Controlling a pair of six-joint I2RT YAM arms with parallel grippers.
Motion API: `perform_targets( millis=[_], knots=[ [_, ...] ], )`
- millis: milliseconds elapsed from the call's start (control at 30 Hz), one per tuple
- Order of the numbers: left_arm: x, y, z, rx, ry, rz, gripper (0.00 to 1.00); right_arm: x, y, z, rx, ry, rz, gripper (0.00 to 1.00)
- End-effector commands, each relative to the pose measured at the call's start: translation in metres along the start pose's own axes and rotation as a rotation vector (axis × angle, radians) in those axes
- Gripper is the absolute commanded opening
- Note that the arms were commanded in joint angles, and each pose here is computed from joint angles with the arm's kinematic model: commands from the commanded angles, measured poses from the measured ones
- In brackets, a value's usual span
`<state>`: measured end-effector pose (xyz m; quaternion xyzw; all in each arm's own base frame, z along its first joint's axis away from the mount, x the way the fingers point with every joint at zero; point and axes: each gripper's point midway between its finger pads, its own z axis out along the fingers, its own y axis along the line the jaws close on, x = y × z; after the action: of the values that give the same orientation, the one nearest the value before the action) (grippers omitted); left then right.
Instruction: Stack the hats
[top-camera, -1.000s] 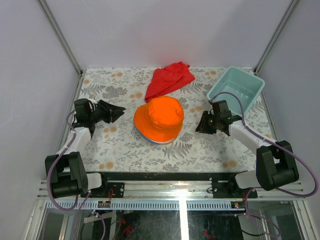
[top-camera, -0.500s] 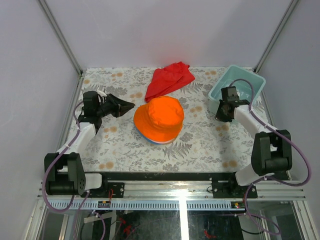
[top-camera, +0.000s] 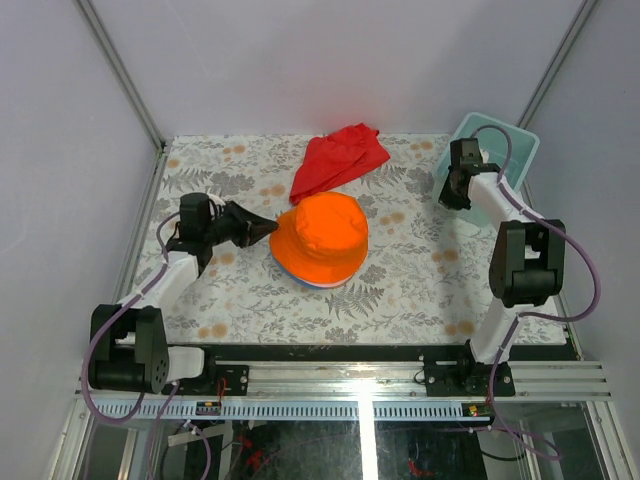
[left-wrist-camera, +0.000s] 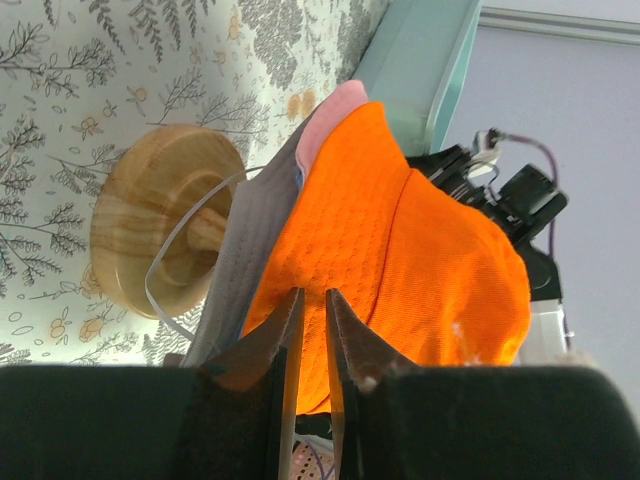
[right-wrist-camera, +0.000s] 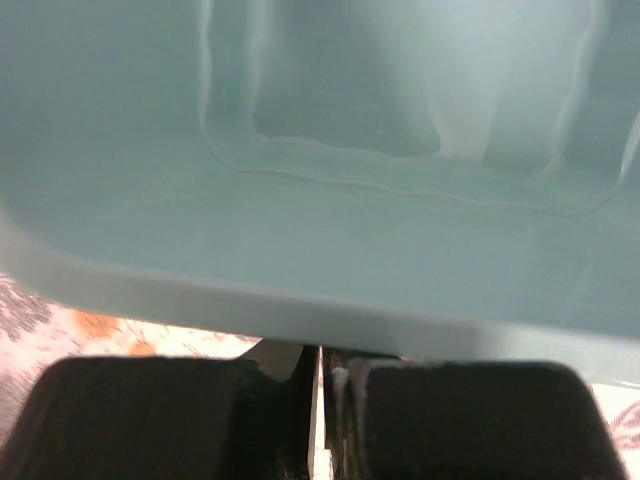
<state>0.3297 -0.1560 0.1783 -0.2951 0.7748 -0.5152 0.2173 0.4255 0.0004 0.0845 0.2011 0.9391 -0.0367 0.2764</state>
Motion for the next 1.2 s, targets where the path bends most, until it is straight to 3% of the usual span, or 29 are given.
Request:
perform_targets(
  millis=[0,333,500,600,667,733,767,800,833,867,1033,1167],
  knots=[
    [0.007,0.007,0.006,-0.014,-0.004,0.006,0.12,-0.047,0.011,-0.01,-0.011,-0.088,0.011,0.0],
    [0.015,0.045,0.017,-0.087,0.003,-0.024,0.11,-0.055,0.014,-0.04,-0.062,-0.125,0.01,0.0],
    [0.006,0.033,0.015,-0.093,-0.008,0.008,0.12,-0.039,0.025,-0.077,-0.165,-0.134,0.03,0.0],
    [-0.017,0.011,0.003,-0.111,-0.079,0.104,0.21,-0.005,0.046,-0.107,-0.27,-0.14,0.001,0.04],
    [-0.036,0.001,-0.009,-0.141,-0.144,0.177,0.32,0.014,0.058,-0.126,-0.318,-0.177,-0.045,0.16],
    [-0.055,-0.012,-0.02,-0.146,-0.204,0.262,0.48,0.032,0.068,-0.143,-0.365,-0.202,-0.104,0.43],
    [-0.066,-0.017,-0.025,-0.151,-0.236,0.305,0.51,0.041,0.071,-0.151,-0.38,-0.21,-0.131,0.57],
    [-0.078,-0.019,-0.029,-0.17,-0.267,0.351,0.53,0.05,0.072,-0.156,-0.392,-0.21,-0.152,0.91],
    [-0.089,-0.022,-0.032,-0.192,-0.297,0.393,0.9,0.058,0.072,-0.159,-0.402,-0.209,-0.168,0.99],
    [-0.099,-0.023,-0.036,-0.221,-0.332,0.431,0.99,0.065,0.07,-0.161,-0.401,-0.21,-0.17,1.0],
    [-0.129,-0.026,-0.06,-0.31,-0.468,0.554,1.0,0.08,0.056,-0.17,-0.409,-0.22,-0.149,1.0],
    [-0.127,-0.013,-0.086,-0.413,-0.527,0.63,1.0,0.072,0.052,-0.183,-0.41,-0.263,-0.159,1.0]
  ],
)
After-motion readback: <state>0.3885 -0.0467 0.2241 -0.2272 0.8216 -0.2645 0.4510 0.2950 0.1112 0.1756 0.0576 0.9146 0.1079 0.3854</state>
